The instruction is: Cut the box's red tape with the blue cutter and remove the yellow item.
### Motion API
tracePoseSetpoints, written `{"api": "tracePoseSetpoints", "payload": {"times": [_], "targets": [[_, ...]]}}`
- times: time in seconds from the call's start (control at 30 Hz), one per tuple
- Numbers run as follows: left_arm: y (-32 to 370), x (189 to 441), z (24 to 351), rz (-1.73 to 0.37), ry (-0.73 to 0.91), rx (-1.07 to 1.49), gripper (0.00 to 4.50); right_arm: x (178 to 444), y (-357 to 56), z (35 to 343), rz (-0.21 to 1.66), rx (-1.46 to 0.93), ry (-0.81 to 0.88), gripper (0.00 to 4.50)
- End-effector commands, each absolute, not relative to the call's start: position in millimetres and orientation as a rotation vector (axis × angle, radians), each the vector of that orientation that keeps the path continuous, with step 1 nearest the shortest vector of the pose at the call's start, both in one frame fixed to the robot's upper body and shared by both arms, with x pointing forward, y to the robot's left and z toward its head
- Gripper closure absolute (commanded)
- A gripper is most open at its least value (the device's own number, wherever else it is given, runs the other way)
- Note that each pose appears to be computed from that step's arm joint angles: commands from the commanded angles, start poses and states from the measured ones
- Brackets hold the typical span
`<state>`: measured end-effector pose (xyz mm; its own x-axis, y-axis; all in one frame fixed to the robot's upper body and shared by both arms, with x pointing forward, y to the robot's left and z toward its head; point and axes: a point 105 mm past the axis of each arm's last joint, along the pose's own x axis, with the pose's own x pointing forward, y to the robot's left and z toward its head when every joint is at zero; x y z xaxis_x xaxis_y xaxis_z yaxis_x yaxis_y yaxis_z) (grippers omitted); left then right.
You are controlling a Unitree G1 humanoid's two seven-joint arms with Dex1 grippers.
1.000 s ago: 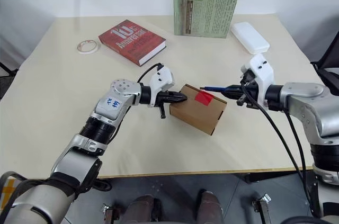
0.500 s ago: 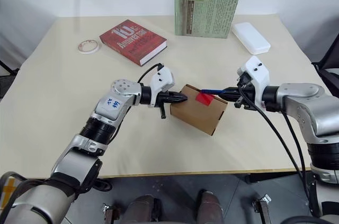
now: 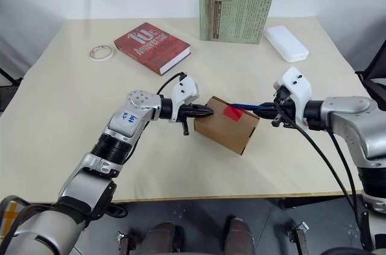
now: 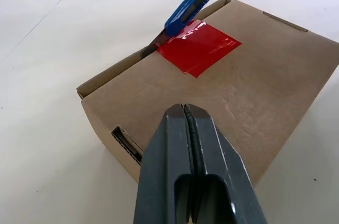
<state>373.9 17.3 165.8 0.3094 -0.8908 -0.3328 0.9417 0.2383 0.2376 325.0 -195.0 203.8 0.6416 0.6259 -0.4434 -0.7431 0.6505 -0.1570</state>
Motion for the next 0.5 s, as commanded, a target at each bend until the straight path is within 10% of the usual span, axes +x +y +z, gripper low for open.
{"api": "tracePoseSetpoints", "payload": {"times": [0.03, 0.5], "targets": [[28, 375, 142, -1.229, 0.236, 0.425, 4.47, 321, -204, 204, 0.753, -0.364, 0.405, 4.33], [28, 376, 144, -1.228, 0.232, 0.422, 4.47, 314, -223, 207, 0.676, -0.428, 0.489, 4.33]]}}
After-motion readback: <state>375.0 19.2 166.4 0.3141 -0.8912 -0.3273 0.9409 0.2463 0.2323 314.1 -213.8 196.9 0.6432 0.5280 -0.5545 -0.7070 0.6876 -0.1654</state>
